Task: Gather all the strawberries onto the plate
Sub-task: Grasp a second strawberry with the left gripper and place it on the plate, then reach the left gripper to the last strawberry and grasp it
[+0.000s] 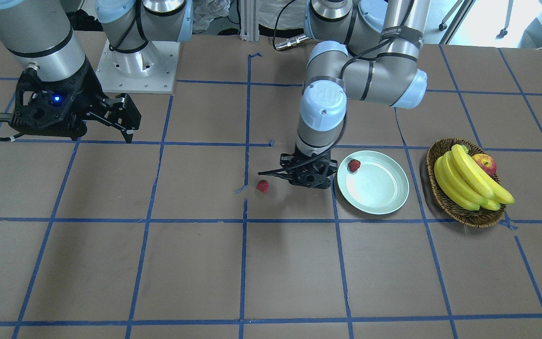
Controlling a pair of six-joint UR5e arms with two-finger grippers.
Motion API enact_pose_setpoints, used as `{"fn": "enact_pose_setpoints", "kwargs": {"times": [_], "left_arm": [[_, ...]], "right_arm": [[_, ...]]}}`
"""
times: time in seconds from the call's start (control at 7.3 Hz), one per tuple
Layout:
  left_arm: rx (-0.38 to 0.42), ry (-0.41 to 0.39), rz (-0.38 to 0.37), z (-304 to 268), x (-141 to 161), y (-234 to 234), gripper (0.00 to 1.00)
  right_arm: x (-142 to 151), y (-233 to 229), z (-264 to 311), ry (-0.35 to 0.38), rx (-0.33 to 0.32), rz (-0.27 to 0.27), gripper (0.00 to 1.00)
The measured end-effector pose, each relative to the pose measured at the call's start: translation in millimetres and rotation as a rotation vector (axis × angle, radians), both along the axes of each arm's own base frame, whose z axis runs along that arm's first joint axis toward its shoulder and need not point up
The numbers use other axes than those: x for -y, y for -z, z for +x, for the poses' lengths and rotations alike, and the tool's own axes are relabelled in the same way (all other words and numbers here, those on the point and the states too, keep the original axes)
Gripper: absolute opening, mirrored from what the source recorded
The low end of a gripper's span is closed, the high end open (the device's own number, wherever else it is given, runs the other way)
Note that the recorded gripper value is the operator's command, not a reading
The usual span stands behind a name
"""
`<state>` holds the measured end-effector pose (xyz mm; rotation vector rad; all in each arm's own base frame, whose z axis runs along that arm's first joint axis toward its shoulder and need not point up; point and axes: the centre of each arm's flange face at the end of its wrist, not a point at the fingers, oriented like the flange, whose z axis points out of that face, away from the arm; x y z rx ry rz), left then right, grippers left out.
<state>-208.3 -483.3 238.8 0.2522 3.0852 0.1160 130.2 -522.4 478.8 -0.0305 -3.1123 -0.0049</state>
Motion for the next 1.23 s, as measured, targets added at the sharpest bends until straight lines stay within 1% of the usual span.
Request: {"fn": "enact_pose_setpoints", "kwargs": {"times": [0.14, 0.27, 0.41, 0.55, 0.68, 0.82, 0.96, 1.1, 1.23], "left_arm": [[0.012, 0.038, 0.022, 52.0, 12.8, -9.9, 0.12], [0.027, 0.064, 0.051, 99.2, 15.3, -11.2, 0.56], [0.035, 0.072, 0.091, 128.3, 6.0, -0.6, 0.98], [0.031, 0.074, 0.128, 138.5, -7.4, 13.8, 1.0], [0.028, 0.071, 0.138, 135.4, -16.2, 20.2, 1.0], [0.014, 0.042, 0.116, 120.3, -16.6, 15.5, 1.0], [-0.009, -0.021, 0.076, 91.1, -10.3, 4.2, 1.0], [-0.025, -0.094, 0.031, 45.9, -4.1, -7.2, 0.97], [-0.05, -0.155, -0.011, 1.2, -2.7, -10.7, 0.91]], "right_arm": [[0.0, 0.2, -0.1, 0.001, 0.0, 0.0, 1.0], [-0.2, 0.2, 0.1, 0.001, 0.0, 0.001, 1.0], [-0.4, -0.3, 0.4, 0.001, 0.001, 0.0, 1.0], [-0.2, -1.6, 0.6, 0.0, 0.001, -0.003, 1.0], [0.0, -2.7, 0.6, 0.0, 0.001, -0.005, 1.0], [-0.1, -2.9, 0.6, 0.0, 0.001, -0.005, 1.0], [-0.1, -3.4, 0.7, 0.0, 0.002, -0.006, 1.0], [0.0, -3.8, 0.7, 0.0, 0.002, -0.007, 1.0], [-0.1, -3.6, 0.6, 0.0, 0.001, -0.006, 1.0]]}}
